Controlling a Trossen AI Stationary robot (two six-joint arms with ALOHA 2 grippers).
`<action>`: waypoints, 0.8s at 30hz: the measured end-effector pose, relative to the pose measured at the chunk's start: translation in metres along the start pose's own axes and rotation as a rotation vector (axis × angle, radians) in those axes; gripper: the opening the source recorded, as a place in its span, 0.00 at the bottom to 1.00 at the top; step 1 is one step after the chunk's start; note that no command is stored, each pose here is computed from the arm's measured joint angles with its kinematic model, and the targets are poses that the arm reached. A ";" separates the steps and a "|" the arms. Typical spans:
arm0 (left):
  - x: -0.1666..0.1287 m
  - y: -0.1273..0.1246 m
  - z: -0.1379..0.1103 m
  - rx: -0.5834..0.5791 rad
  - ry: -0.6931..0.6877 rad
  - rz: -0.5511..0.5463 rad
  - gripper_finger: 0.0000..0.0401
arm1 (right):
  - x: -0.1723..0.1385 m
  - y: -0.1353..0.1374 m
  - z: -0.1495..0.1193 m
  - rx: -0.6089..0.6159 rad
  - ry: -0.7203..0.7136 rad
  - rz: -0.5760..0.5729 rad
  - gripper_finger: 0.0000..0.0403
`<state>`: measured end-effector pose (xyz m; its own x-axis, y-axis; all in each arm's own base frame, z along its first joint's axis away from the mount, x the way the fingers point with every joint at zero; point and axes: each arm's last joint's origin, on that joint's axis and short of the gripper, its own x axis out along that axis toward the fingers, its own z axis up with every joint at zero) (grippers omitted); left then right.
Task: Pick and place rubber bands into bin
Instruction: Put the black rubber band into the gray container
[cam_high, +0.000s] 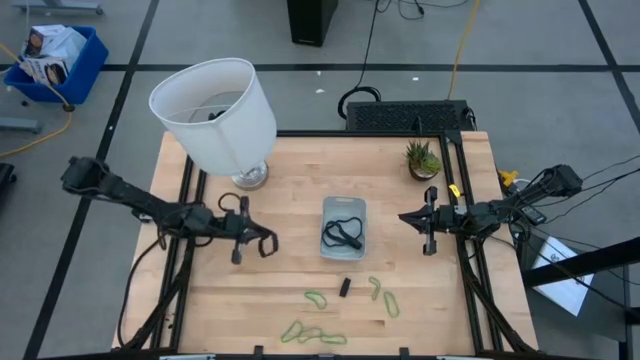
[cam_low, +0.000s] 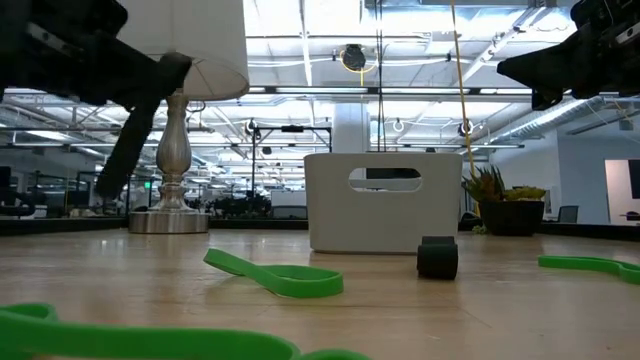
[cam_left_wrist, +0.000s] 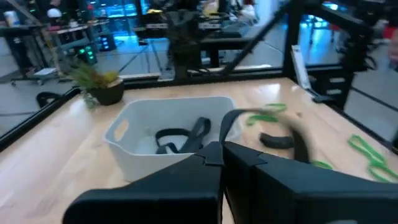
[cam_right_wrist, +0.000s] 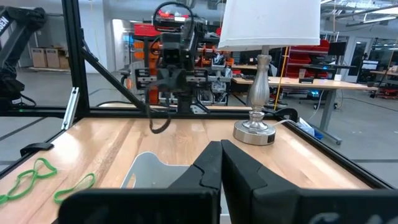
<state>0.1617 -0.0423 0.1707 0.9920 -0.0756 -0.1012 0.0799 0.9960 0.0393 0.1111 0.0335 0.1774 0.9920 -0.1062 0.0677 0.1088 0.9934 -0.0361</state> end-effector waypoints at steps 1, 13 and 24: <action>0.001 0.002 0.000 -0.010 -0.008 0.009 0.00 | 0.000 0.000 0.000 0.000 0.000 0.000 0.00; 0.066 0.006 0.041 0.059 -0.020 0.052 0.00 | 0.000 0.000 0.000 -0.014 -0.004 -0.001 0.00; 0.167 0.020 0.071 0.114 0.083 -0.033 0.00 | 0.000 0.000 0.000 -0.016 -0.003 -0.003 0.00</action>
<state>0.3362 -0.0385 0.2252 0.9775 -0.0990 -0.1863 0.1274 0.9809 0.1472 0.1110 0.0334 0.1778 0.9915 -0.1089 0.0709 0.1127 0.9922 -0.0522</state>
